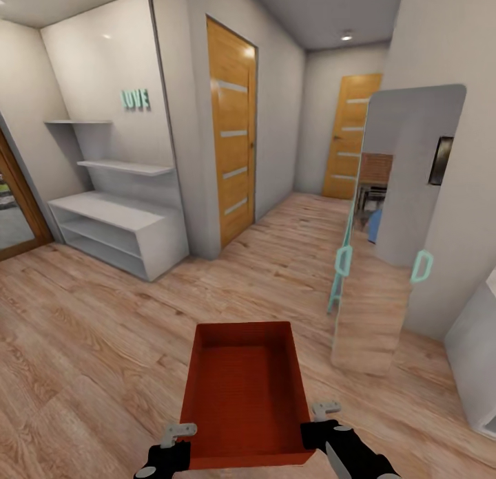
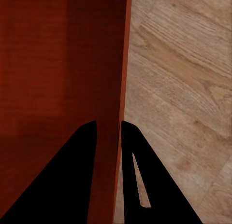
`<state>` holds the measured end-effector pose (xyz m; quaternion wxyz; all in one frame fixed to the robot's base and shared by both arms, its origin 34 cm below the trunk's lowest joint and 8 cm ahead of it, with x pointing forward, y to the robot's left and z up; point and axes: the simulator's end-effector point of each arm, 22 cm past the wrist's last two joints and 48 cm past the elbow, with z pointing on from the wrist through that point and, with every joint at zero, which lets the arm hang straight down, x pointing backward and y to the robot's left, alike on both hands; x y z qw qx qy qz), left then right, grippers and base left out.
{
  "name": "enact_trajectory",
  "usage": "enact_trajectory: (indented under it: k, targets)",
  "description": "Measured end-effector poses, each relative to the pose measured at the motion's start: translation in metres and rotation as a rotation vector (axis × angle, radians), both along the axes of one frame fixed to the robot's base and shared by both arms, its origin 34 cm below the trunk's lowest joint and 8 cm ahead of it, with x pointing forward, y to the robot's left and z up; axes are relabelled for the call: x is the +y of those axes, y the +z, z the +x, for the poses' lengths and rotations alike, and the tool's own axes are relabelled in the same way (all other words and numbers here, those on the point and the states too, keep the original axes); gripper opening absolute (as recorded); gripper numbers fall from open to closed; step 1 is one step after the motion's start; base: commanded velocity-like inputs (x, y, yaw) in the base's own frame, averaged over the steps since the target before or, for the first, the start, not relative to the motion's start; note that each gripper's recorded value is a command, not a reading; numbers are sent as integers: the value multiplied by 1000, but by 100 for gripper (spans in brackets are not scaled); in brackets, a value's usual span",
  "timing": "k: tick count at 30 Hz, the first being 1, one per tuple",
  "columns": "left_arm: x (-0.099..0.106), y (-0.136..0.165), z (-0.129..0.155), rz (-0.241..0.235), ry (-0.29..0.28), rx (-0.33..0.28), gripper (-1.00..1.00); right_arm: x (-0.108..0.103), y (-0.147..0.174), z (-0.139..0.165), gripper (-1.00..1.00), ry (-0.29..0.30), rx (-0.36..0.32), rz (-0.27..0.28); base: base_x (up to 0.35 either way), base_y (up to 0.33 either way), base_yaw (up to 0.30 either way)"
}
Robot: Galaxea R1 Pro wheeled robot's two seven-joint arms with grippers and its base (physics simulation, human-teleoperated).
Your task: Move the two storage containers from the living room to the garage. In the garage, place one container on the floor and stack the other container on top of it (either order is fine).
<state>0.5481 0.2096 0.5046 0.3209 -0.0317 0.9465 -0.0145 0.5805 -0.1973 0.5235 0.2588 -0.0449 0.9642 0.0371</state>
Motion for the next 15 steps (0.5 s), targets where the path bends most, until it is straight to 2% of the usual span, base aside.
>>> enact_trajectory:
  k: [8,15]
  targets:
    - [0,0,0,0,0,0,-100,0,0,0,-100,0,0,0,276,225,0]
    - [0,0,0,0,0,0,-100,0,0,0,-100,0,0,0,303,158,0]
